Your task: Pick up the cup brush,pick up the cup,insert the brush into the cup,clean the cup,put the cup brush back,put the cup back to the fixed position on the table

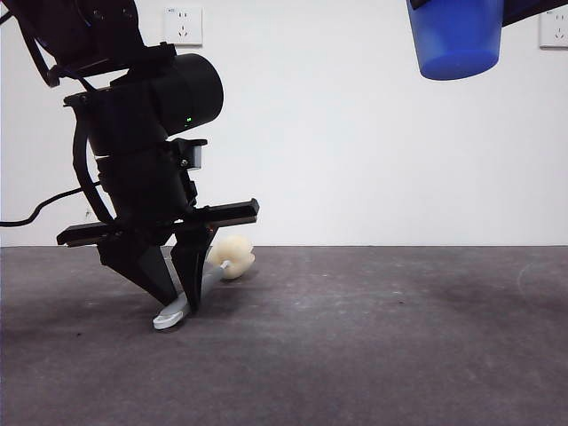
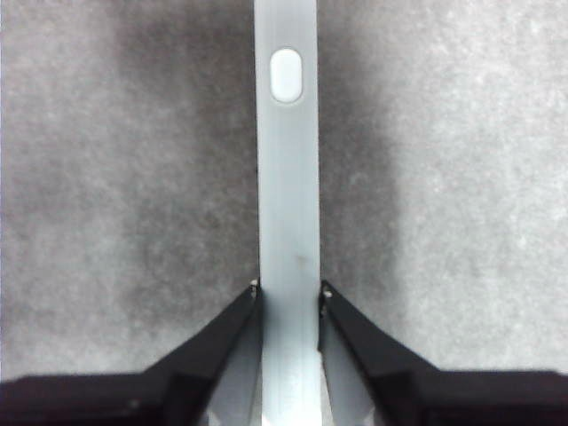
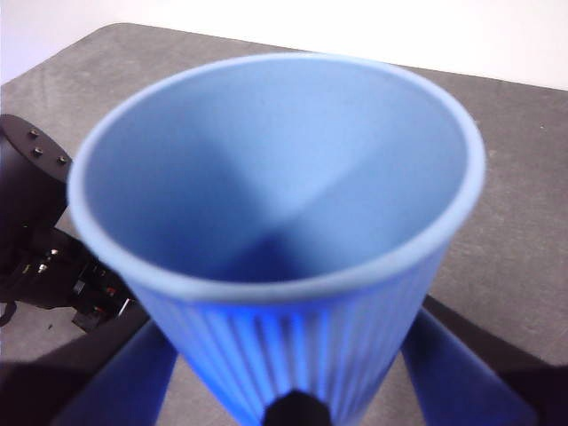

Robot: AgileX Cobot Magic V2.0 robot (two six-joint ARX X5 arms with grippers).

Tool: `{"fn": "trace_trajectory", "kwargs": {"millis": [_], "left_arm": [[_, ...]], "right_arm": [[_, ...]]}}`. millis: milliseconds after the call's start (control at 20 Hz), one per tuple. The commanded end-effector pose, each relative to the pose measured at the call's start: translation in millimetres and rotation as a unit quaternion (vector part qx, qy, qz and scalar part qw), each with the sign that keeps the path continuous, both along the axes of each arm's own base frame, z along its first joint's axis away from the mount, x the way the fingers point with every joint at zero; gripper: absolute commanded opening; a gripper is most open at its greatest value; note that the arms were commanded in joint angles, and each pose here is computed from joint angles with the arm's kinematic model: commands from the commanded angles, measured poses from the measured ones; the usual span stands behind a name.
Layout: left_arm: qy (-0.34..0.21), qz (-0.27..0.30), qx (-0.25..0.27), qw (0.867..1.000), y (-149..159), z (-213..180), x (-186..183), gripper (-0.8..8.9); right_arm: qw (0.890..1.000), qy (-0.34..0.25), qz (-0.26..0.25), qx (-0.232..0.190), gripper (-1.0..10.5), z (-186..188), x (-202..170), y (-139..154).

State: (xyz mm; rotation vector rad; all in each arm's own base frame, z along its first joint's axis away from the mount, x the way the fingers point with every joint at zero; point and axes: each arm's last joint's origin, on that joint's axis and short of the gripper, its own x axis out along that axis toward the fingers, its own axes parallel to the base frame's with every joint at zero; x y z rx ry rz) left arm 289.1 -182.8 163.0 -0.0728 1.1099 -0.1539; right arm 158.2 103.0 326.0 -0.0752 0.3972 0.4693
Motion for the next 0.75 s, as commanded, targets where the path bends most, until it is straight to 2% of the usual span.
{"fn": "trace_trajectory", "kwargs": {"millis": [50, 400, 750], "left_arm": [[0.011, -0.001, 0.005, 1.0, -0.9, -4.5, -1.4, 3.18], [0.019, -0.02, 0.02, 0.999, 2.7, 2.6, -6.7, 3.18], [-0.056, -0.076, 0.011, 0.995, 21.3, 74.0, -35.4, 3.18]], "right_arm": [[1.0, -0.002, -0.004, 0.008, -0.1, 1.4, 0.4, -0.1], [1.0, 0.011, -0.004, -0.001, -0.1, -6.9, 12.4, 7.6], [0.999, 0.026, -0.004, -0.021, -0.1, -64.1, 61.1, 37.4]]}}
